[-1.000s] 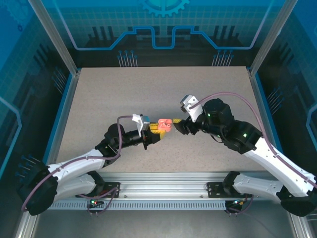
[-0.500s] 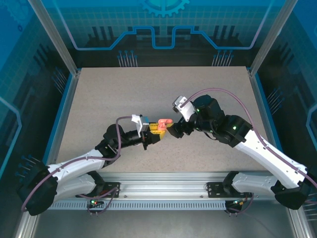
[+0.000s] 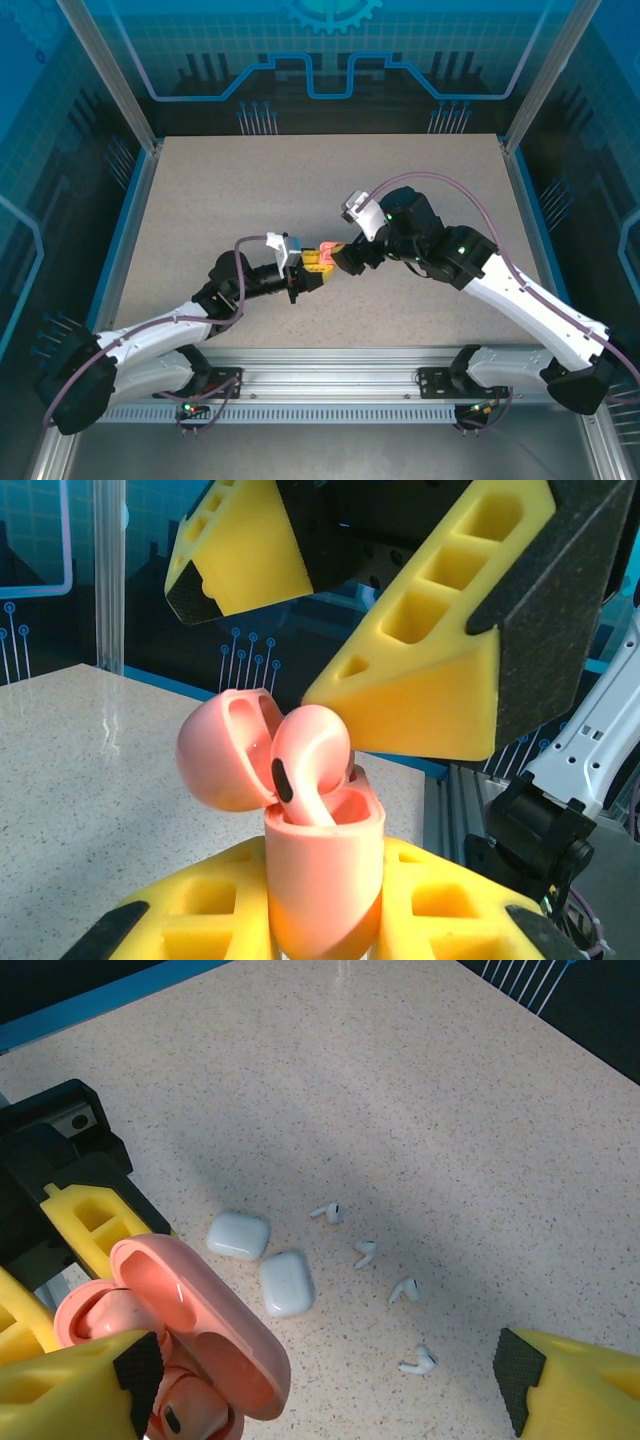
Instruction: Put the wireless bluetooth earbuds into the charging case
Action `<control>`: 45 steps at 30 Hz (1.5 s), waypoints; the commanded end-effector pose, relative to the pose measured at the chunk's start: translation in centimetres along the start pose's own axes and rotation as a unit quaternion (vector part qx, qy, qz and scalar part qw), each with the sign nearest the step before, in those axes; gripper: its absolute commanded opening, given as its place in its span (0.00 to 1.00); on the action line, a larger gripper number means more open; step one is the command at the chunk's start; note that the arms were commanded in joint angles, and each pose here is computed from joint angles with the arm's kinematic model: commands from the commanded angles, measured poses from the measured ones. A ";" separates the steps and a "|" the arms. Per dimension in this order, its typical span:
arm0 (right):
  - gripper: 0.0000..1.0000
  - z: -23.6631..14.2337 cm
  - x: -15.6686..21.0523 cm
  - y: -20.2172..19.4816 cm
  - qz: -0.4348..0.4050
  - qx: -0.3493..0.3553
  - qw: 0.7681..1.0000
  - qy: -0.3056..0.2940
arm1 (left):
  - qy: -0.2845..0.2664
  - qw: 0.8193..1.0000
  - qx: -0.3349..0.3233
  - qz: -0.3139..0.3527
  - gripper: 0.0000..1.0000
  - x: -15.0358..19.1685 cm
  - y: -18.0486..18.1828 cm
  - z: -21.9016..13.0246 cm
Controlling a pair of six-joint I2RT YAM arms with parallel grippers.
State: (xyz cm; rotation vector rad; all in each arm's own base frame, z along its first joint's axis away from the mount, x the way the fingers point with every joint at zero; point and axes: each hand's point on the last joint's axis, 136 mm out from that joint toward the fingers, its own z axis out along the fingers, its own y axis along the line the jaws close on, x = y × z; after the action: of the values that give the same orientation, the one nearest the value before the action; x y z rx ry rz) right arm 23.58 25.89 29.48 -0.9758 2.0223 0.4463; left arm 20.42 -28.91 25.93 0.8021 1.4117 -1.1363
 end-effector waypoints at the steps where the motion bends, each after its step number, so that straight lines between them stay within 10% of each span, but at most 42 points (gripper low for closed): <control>1: 0.90 -0.5 -1.1 0.1 0.010 -0.010 1.000 -0.014 | -0.020 0.999 0.020 0.029 0.04 -1.0 -1.1 -0.2; 17: 0.93 -3.4 -1.7 -0.9 0.034 -0.002 0.998 -0.048 | -0.021 0.999 0.020 0.032 0.04 -1.1 -1.1 -0.3; 33: 1.00 -3.0 -0.2 2.5 0.235 -0.259 0.936 -0.045 | -0.054 0.997 0.043 0.030 0.03 -2.8 -1.7 0.2; 45: 0.77 -2.9 -2.2 5.7 0.190 -0.333 0.923 -0.039 | -0.050 0.998 0.031 0.025 0.03 -2.8 -1.2 0.5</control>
State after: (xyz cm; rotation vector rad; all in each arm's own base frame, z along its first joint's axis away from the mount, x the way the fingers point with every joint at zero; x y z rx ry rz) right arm 19.37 28.09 30.51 -0.8426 2.0995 1.3766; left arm 20.13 -29.17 27.33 0.8096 1.3286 -1.1616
